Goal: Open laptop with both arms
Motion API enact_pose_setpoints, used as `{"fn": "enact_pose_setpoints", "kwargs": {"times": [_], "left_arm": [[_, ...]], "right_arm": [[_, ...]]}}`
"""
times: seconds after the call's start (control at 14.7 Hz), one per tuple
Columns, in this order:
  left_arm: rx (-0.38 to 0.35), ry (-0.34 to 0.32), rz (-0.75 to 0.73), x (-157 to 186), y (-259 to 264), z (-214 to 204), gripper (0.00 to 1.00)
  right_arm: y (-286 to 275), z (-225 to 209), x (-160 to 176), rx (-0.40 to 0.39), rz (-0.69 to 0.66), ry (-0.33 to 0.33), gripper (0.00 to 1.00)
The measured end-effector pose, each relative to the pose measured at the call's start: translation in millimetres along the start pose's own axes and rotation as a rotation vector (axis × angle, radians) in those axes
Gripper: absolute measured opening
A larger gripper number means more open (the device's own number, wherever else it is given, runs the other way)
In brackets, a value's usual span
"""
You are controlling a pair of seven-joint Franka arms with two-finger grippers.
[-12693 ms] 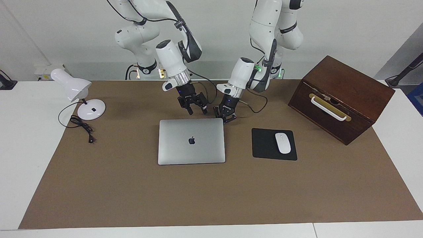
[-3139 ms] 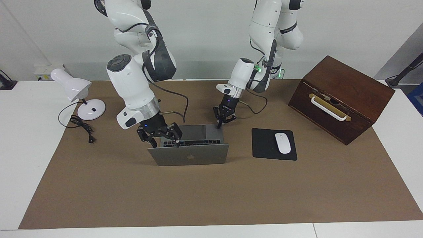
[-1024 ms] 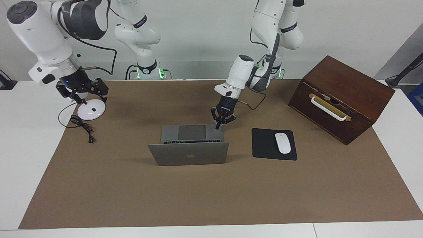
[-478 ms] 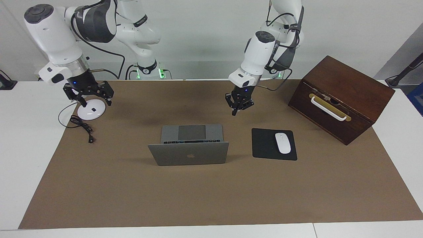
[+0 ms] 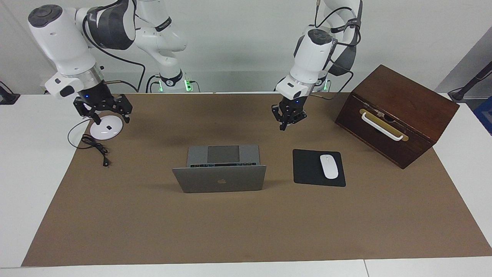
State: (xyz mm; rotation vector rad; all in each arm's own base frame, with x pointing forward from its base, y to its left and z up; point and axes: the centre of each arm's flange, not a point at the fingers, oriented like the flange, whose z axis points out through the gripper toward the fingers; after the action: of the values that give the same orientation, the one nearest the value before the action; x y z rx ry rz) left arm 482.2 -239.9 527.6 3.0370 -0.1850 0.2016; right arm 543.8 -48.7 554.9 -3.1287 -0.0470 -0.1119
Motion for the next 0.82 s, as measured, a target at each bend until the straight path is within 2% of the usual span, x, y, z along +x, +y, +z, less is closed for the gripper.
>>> {"fn": "enact_pose_setpoints", "kwargs": {"times": [0.2,0.27,0.55,0.82], "left_arm": [[0.032,-0.009,-0.034,5,-25,-20,0.97],[0.038,-0.006,-0.051,8,-38,-28,1.00],[0.100,0.012,-0.073,23,-103,-77,1.00],[0.126,0.002,-0.017,27,-168,-126,1.00]], "right_arm": [[0,0,0,0.000,0.000,0.001,1.00],[0,0,0,0.000,0.000,0.001,1.00],[0,0,0,0.000,0.000,0.002,1.00],[0,-1,1,-0.001,0.000,0.009,1.00]]}}
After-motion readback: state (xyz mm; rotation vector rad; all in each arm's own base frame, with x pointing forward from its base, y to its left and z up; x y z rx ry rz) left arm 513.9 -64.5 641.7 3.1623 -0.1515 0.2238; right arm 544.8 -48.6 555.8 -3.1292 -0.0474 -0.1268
